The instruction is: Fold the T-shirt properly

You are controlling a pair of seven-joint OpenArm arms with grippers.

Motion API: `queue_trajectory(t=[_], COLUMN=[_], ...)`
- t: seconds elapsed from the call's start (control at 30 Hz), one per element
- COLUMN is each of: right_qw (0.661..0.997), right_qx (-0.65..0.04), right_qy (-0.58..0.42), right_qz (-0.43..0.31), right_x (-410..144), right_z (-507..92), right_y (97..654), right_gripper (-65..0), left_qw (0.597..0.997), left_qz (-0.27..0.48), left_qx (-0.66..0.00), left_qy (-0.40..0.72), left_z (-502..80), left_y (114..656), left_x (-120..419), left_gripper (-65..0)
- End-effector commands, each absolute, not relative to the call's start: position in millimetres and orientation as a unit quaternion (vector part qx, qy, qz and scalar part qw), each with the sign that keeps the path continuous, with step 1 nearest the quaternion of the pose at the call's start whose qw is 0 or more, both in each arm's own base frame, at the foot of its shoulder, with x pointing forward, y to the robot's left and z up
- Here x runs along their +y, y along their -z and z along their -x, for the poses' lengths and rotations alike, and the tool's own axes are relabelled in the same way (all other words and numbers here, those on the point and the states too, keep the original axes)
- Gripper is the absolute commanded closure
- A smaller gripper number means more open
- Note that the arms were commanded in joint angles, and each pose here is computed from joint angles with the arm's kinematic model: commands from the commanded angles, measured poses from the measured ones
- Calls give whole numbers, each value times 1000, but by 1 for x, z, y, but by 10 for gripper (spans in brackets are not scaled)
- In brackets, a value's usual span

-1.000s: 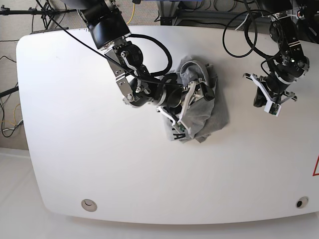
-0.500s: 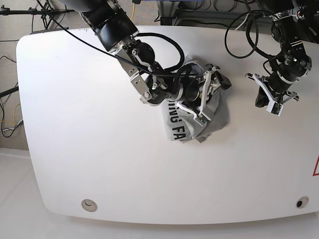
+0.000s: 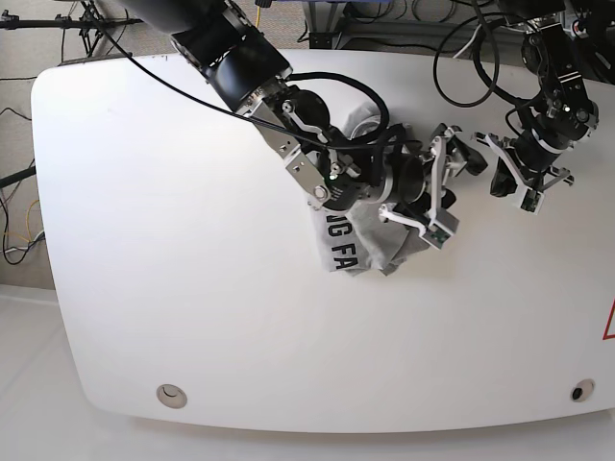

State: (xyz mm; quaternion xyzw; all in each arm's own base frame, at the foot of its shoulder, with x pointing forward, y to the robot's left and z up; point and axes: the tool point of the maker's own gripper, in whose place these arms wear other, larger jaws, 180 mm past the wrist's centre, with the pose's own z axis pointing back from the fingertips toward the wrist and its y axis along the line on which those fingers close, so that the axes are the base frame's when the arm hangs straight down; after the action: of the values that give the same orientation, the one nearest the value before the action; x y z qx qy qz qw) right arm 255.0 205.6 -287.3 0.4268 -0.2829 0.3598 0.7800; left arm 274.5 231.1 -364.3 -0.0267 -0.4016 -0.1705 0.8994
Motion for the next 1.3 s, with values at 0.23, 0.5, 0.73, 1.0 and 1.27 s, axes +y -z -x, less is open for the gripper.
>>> queue_trajectory(t=[0.23, 0.5, 0.73, 1.0, 1.27], right_qw=[750, 775, 812, 832, 843], right_qx=[-327, -351, -382, -391, -359], right_qy=[-376, -341, -263, -237, -243], right_qz=[-435, -400, -354, -314, -318], right_x=[216, 186, 117, 64, 63], right_z=[-272, -307, -357, -370, -338], right_y=[249, 247, 252, 262, 279], right_gripper=[-447, -447, -426, 0, -16], left_qw=[887, 887, 888, 886, 886], left_qz=[25, 25, 25, 35, 36], left_qx=[-426, -426, -426, -422, -421], left_qy=[174, 174, 174, 187, 191], left_z=[-283, -283, -283, -283, -283], left_y=[350, 350, 350, 353, 354], left_x=[232, 231, 231, 221, 218], left_gripper=[-3, -3, -3, -3, -3])
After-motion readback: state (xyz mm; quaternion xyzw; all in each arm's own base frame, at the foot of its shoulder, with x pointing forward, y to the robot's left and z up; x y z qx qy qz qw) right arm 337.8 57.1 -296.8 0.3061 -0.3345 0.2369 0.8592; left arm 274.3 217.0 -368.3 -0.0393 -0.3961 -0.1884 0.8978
